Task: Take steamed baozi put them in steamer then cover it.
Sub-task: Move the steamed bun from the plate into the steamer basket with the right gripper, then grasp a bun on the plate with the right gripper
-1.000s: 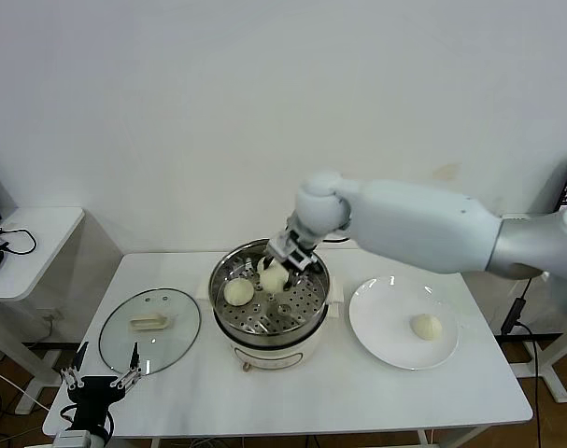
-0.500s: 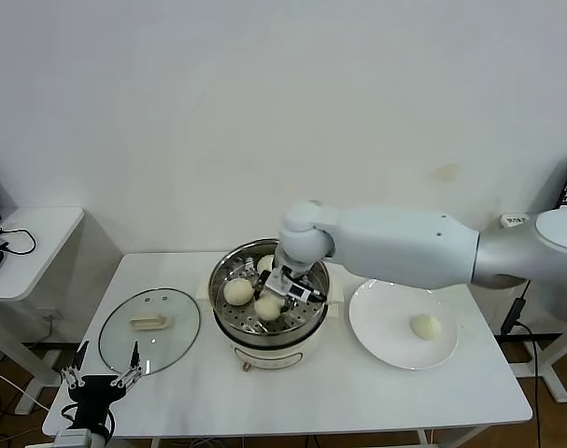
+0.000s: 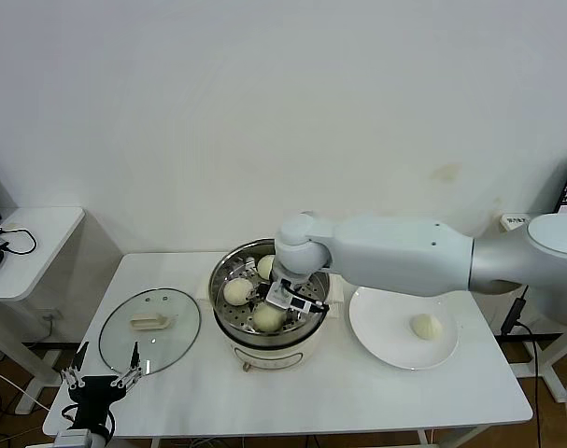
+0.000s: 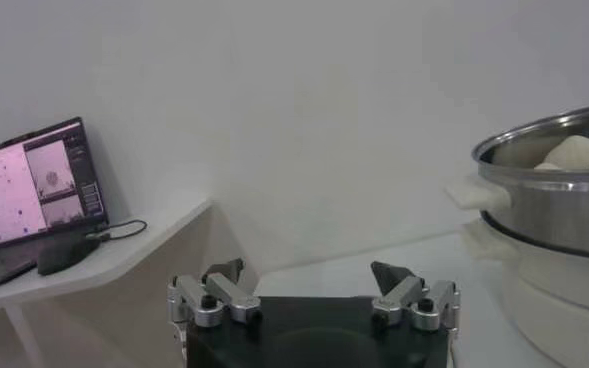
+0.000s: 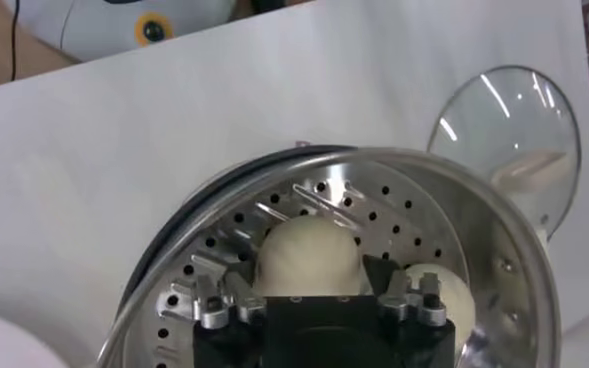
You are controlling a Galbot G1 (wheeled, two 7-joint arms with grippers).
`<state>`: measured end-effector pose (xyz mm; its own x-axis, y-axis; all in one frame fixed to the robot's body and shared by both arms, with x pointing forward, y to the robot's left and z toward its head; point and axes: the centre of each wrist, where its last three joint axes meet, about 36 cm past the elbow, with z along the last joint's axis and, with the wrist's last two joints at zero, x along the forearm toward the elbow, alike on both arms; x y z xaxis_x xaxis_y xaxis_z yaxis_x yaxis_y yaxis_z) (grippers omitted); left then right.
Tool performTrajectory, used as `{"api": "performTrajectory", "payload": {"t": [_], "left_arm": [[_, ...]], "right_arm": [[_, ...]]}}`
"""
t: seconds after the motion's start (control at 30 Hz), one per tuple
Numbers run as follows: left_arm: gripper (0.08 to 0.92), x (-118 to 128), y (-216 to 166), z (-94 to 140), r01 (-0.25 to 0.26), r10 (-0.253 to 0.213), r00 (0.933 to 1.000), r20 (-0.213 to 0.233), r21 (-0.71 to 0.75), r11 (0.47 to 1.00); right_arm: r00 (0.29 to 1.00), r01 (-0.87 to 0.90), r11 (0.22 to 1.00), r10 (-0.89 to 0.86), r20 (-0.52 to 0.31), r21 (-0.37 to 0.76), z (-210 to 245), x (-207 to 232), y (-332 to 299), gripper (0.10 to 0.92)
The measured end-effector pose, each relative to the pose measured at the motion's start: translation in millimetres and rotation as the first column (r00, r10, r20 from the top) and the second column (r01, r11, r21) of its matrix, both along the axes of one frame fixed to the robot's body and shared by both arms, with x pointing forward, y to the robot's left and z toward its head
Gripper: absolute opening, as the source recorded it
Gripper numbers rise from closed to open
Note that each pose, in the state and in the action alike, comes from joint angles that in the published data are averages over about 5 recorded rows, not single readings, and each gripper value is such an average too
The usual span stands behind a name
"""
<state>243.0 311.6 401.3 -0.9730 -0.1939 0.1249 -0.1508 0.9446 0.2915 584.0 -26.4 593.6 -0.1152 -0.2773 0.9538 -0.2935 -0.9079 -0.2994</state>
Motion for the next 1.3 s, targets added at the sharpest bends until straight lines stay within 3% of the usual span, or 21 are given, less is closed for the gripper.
{"api": "performTrajectory", "payload": {"t": [0.27,0.57,0.93,1.3], "left_arm": [[0.823,1.5,0.9,3.6,0.006,-0.006,0.9999,0.009,0.007,1.000],[0.823,3.5,0.1,7.4,0.028,-0.028,0.9995,0.016,0.016,0.999],[0.823,10.3,-3.4,6.0,0.060,-0.060,0.9981,0.016,0.020,0.998],[0.823,8.7,-8.4,3.3,0.074,-0.074,0.9973,0.004,0.022,0.997]], "right_arm": [[0.997,0.072,0.997,-0.073,0.030,0.011,34.8,10.4,-18.4,0.823],[0.943,0.332,0.943,-0.333,0.025,0.024,66.4,26.5,-78.7,0.823],[0.762,0.647,0.761,-0.646,-0.027,0.049,59.6,25.2,-201.7,0.823],[0.571,0.820,0.572,-0.819,-0.055,-0.005,5.7,13.9,-309.8,0.823]]}}
